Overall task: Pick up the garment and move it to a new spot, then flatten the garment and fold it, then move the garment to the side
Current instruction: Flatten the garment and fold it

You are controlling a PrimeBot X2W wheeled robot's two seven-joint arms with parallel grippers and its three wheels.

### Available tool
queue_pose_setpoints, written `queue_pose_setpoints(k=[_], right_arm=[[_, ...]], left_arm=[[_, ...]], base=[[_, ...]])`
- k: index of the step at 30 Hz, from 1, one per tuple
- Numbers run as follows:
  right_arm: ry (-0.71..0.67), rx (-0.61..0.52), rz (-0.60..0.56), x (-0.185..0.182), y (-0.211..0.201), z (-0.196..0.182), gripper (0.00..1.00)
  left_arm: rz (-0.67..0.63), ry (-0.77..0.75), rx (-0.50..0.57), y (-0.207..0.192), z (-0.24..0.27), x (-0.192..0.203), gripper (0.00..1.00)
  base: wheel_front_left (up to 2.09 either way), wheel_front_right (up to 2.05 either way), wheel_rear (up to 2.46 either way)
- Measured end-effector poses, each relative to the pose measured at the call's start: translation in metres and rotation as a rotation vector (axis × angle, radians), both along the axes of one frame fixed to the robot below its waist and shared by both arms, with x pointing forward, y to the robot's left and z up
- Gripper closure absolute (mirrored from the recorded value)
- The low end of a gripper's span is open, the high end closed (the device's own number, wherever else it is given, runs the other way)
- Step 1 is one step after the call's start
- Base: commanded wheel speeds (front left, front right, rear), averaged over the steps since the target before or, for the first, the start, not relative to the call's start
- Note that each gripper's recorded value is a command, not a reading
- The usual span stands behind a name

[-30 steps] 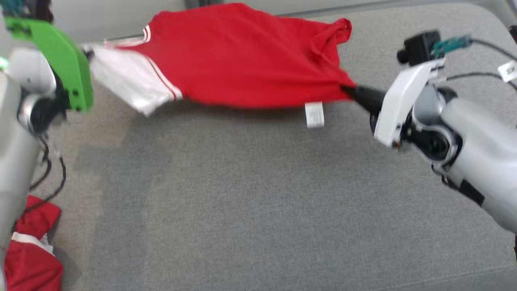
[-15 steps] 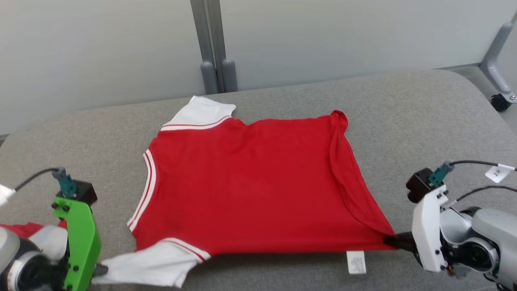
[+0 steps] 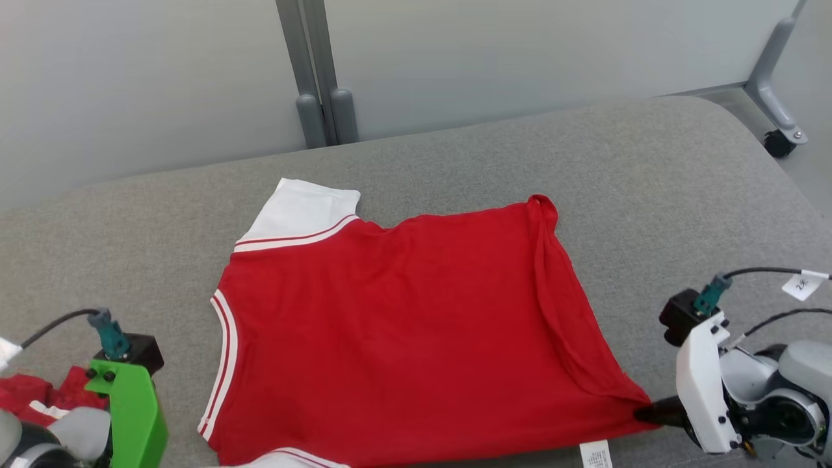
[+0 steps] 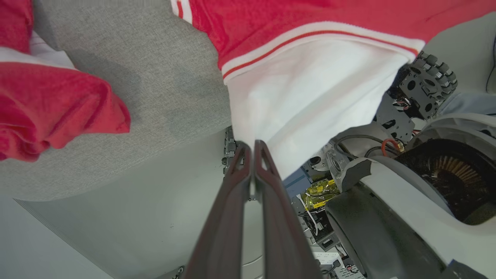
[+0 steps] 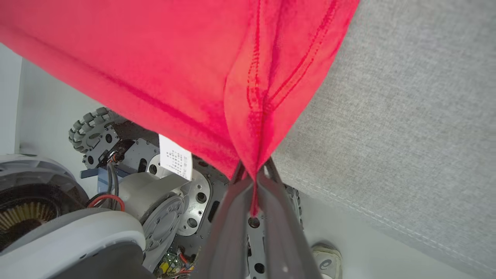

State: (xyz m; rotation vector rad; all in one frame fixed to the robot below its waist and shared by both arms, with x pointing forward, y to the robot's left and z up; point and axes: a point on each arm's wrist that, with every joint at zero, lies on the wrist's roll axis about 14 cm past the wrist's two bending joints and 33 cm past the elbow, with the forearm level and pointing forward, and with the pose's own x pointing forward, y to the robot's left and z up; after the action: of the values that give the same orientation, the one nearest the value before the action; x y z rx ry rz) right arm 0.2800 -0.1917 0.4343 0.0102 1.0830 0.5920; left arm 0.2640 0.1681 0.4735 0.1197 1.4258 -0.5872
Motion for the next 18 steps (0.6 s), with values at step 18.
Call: queue_pose_setpoints(k=[18], right_arm=[[0.032, 0.068, -0.155, 0.1, 0.007, 0.004, 1.0]], left_arm=[[0.106, 0.035, 0.035, -0.02, -0.025, 0.125, 1.0]], base=[[0.0, 0.0, 0.0]])
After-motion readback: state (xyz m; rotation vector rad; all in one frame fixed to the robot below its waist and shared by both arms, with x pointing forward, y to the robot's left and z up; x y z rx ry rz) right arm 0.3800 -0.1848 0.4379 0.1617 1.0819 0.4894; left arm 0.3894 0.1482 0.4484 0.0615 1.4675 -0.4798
